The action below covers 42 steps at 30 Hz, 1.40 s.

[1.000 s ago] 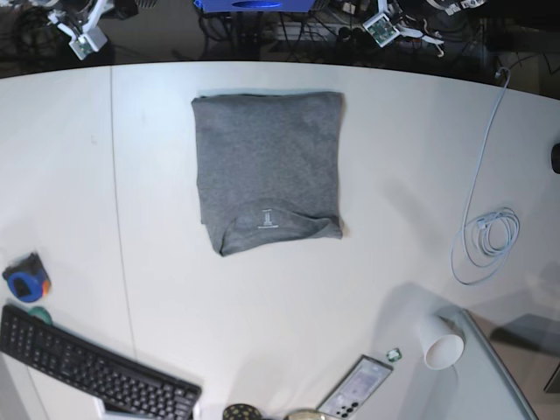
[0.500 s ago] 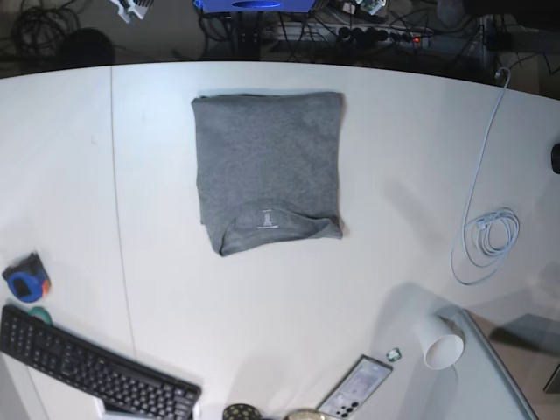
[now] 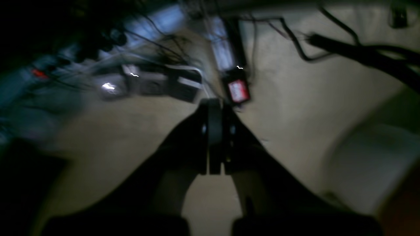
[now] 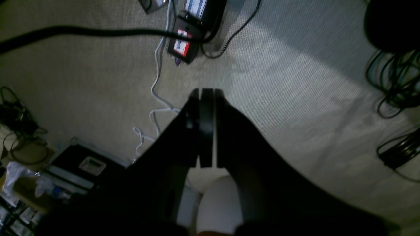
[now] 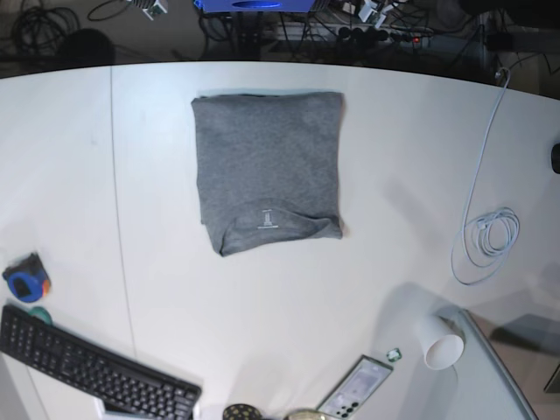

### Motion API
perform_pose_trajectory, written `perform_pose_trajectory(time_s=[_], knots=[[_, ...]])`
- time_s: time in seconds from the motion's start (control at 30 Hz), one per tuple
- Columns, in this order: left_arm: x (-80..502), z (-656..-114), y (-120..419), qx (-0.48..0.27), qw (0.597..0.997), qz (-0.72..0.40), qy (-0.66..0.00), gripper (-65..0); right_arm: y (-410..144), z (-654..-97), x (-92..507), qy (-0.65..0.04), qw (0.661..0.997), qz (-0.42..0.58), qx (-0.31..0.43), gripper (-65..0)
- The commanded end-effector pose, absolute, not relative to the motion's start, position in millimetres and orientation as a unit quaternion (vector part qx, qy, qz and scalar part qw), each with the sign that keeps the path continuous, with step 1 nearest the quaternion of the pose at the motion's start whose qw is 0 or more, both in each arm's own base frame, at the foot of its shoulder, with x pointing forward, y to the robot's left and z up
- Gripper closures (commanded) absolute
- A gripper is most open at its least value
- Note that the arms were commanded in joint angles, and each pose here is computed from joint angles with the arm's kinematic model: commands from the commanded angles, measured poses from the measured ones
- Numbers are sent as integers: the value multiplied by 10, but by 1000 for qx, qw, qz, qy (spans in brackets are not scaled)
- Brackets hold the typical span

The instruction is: Layout the t-shirt on the table in an organized manner, then fold the t-shirt properly

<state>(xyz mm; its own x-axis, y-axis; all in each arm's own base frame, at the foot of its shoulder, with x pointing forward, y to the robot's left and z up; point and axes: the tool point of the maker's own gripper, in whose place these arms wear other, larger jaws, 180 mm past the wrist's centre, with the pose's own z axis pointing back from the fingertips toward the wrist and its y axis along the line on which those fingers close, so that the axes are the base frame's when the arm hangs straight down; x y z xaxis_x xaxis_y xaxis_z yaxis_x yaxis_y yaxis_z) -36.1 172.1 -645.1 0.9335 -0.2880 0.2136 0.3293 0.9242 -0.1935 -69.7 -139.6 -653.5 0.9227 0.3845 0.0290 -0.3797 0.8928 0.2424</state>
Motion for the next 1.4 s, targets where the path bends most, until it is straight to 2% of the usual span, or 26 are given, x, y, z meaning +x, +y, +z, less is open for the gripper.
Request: perform_pose_trajectory(time_s=[0.0, 0.17, 0.4, 0.83, 1.27, 1.37], knots=[[-347, -6455, 1778, -100, 977, -164, -95, 0, -1417, -6530, -645, 1, 972, 197, 125, -15], [-240, -6485, 1802, -63, 976, -178, -112, 0, -1383, -6546, -402, -21, 972, 197, 125, -15], [-236, -6490, 1779, -63, 974, -185, -111, 0, -1265, -6546, -291, -37, 970, 197, 134, -15], [-186, -6469, 1983, -47, 974, -190, -113, 0, -686, -6517, -180, -60, 963, 193, 177, -15], [-148, -6453, 2111, -37, 974, -192, -115, 0, -684, -6516, -166, -62, 963, 194, 178, -15], [-13, -6447, 2078, -38, 971, -196, -132, 0, -673, -6513, -162, -63, 963, 194, 179, -15]])
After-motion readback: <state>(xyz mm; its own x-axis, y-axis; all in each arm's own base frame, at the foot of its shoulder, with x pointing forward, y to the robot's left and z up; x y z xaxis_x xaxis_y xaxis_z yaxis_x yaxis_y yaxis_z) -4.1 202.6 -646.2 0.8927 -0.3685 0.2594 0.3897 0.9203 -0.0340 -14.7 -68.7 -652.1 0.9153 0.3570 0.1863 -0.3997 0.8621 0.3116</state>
